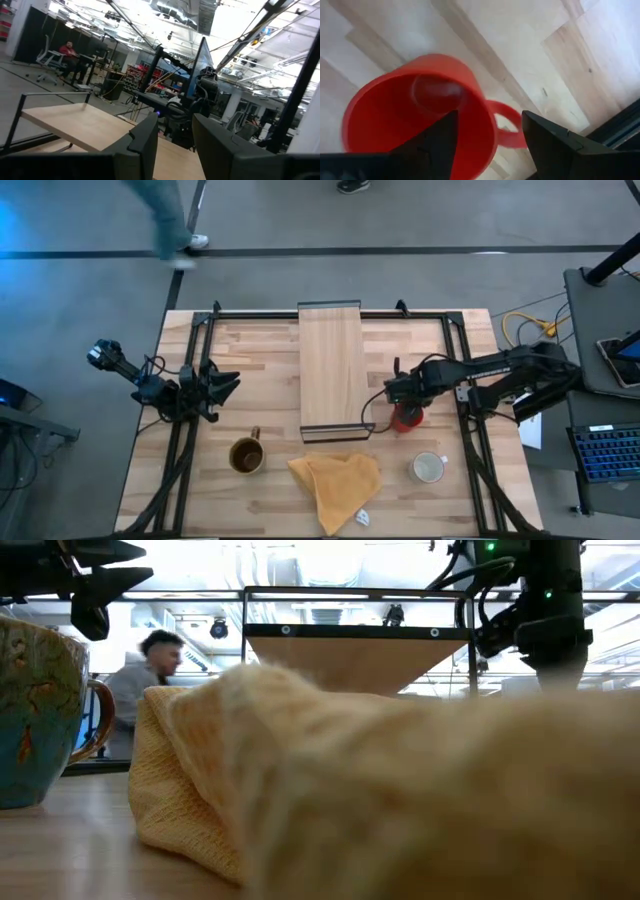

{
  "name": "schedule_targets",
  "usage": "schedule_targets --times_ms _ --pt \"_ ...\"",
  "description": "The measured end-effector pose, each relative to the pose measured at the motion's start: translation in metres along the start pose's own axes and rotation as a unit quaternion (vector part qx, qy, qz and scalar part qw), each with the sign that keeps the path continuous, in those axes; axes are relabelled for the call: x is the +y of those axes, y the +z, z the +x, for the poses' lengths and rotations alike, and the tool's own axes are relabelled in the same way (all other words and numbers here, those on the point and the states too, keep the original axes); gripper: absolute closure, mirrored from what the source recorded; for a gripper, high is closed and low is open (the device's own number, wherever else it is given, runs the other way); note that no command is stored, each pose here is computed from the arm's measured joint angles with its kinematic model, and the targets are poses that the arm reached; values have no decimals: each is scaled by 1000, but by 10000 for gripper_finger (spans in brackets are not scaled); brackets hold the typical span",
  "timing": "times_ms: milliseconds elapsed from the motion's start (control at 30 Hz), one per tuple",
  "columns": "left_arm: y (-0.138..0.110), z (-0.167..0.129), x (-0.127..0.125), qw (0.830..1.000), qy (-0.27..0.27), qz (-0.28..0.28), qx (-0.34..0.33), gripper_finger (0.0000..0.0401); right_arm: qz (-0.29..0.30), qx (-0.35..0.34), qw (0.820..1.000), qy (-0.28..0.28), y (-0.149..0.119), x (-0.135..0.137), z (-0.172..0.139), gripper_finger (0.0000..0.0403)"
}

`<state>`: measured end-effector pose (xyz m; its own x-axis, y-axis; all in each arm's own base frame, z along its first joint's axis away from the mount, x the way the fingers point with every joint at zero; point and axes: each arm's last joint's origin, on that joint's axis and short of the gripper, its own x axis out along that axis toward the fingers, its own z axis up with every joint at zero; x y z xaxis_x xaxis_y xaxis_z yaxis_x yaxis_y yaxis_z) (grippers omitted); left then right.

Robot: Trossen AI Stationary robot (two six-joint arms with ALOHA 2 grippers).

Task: Stack small to large cups/mugs on shelf
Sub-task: Put the orange mug on the shelf

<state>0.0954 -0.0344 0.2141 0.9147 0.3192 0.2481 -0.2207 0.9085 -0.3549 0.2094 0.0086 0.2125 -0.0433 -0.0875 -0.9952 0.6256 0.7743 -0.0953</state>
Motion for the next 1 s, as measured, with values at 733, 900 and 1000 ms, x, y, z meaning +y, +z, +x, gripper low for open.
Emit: schedule_targets --times_ms 733,900,1000 --pt "0 0 1 1000 17 0 -1 292 0 -1 1000 -1 -3 -3 0 390" --pt "0 0 1 1000 17 0 -1 292 2 15 1000 13 -5 -7 -19 393" --pt "0 0 1 1000 19 -1 -2 292 7 22 1000 7 -6 -13 -46 394"
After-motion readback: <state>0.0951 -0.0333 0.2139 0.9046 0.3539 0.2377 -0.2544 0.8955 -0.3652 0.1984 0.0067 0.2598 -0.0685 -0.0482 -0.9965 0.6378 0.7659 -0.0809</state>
